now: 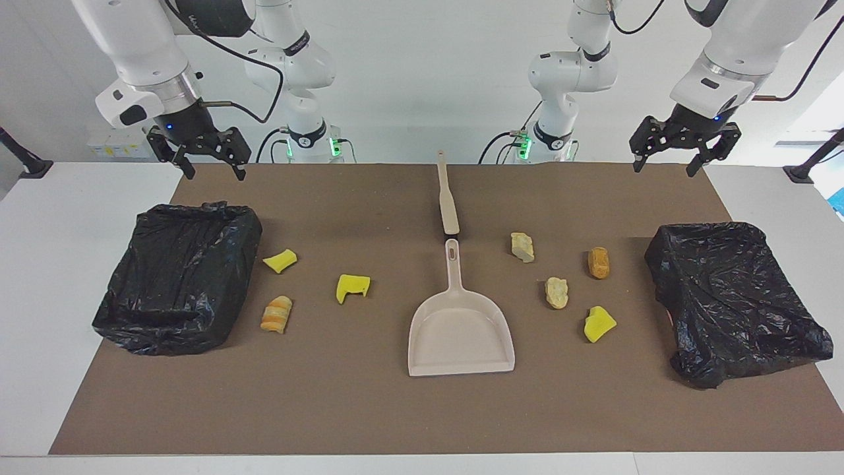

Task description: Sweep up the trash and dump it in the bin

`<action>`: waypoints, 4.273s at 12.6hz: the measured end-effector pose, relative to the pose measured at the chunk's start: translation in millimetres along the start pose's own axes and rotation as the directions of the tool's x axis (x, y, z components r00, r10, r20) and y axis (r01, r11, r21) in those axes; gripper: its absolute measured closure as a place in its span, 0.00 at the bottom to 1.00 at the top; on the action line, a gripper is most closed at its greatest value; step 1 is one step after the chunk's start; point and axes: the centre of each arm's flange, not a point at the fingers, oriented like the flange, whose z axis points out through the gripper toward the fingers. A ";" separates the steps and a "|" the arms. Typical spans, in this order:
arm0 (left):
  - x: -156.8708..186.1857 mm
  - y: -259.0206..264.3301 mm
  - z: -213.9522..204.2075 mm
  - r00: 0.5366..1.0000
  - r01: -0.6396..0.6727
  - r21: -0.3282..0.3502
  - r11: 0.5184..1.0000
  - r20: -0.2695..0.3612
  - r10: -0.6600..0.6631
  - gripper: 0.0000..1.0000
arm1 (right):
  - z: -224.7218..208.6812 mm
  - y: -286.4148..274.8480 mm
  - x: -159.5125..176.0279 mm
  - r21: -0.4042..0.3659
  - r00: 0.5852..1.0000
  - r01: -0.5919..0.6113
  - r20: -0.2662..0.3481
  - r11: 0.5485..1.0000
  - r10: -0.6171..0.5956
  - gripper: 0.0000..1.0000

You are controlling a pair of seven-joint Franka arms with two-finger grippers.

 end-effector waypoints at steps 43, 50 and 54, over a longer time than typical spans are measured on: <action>-6.7 -17.4 5.8 0.999 0.034 -0.002 0.999 0.029 -0.034 0.00 | 0.0 -0.1 0.0 0.000 1.000 0.000 0.000 1.000 0.000 0.00; -36.2 75.1 45.0 0.992 -0.059 -0.007 0.998 0.115 0.059 0.00 | 0.0 -0.1 0.0 0.000 1.000 0.000 0.000 1.000 0.000 0.00; -72.5 148.2 85.6 0.994 -0.022 0.012 1.000 0.110 0.020 0.00 | 0.0 -0.1 0.0 0.000 1.000 0.000 0.000 1.000 0.000 0.00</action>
